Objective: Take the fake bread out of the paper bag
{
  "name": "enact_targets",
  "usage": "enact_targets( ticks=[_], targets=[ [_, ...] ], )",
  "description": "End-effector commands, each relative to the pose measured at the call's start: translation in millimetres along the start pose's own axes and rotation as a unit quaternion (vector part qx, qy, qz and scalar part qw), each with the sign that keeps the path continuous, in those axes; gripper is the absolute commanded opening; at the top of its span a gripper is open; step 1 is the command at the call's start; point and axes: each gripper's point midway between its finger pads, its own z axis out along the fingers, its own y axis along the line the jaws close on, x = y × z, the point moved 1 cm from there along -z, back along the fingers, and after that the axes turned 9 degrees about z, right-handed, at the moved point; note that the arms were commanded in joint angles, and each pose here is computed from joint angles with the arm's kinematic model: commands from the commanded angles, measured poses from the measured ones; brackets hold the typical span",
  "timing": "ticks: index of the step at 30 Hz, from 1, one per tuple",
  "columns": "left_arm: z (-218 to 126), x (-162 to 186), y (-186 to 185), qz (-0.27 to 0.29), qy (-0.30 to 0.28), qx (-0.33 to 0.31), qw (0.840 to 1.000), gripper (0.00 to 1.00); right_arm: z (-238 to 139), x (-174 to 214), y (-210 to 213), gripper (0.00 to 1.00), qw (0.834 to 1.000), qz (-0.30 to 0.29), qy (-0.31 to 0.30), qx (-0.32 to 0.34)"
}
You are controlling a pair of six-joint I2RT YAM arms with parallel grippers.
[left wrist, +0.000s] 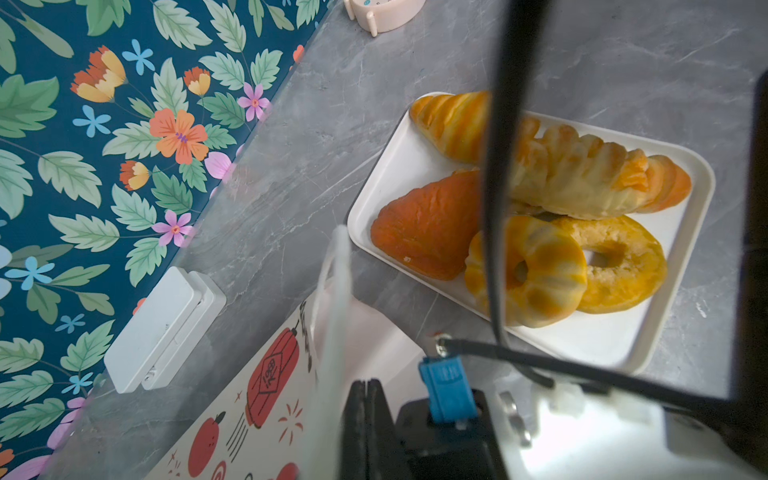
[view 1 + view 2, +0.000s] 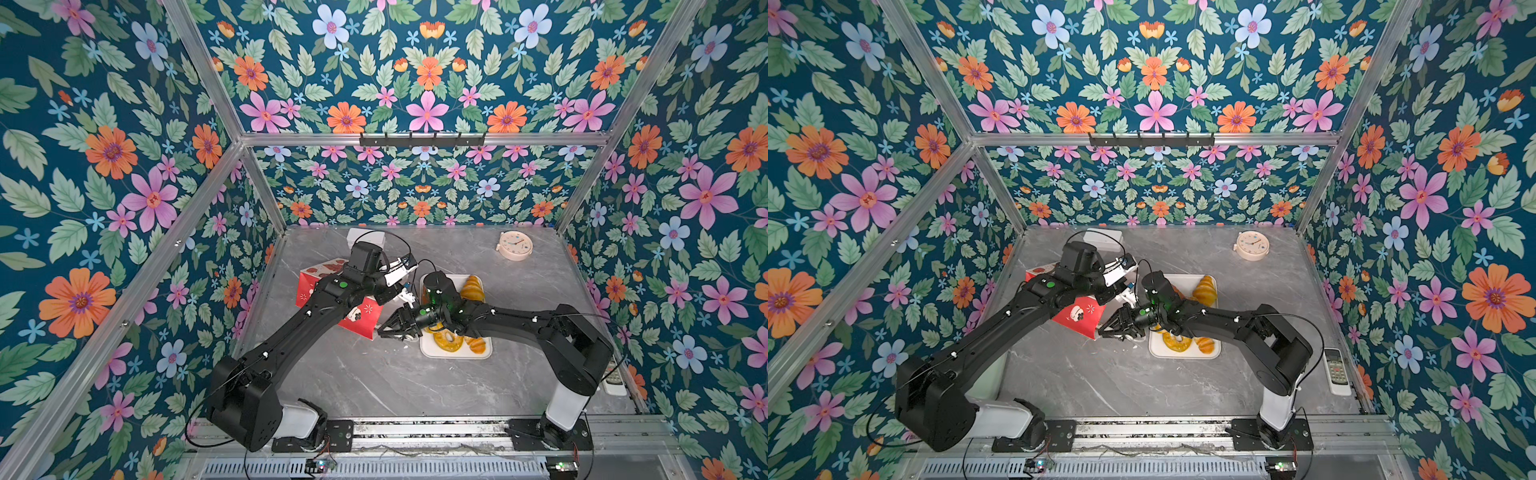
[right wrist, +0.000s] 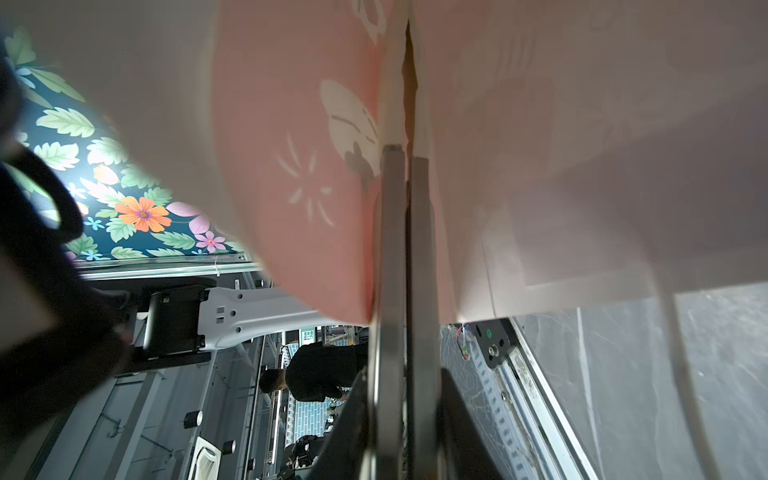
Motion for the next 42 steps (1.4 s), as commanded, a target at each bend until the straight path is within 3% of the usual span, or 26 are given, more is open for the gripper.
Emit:
enact_targets(
  ticks=[1,13,18,31,42],
  targets=[
    [-4.9,3.8,-10.1,0.001,-0.005,0.010,1.000,0.00,-3.8,-9.6,-2.7,0.00,0.998,-0.039,-0.034,0.021],
    [-43.5,19.3,-26.6,0.010,-0.092,-0.097,0.991,0.00,-26.8,-9.7,-67.1,0.00,0.971,-0.044,-0.088,0.219],
    [-58.9,29.9,-35.1,-0.007,-0.103,-0.120,0.987,0.00,-35.5,-9.2,-75.7,0.00,0.962,-0.047,-0.109,0.247],
    [-70.7,38.7,-60.2,-0.012,-0.125,-0.098,0.987,0.00,-40.1,-20.4,-65.7,0.00,0.946,-0.090,-0.139,0.278],
    [-62.7,48.8,-63.5,-0.017,-0.112,-0.098,0.989,0.00,-21.6,-30.8,-79.6,0.17,0.942,-0.101,-0.132,0.291]
  ],
)
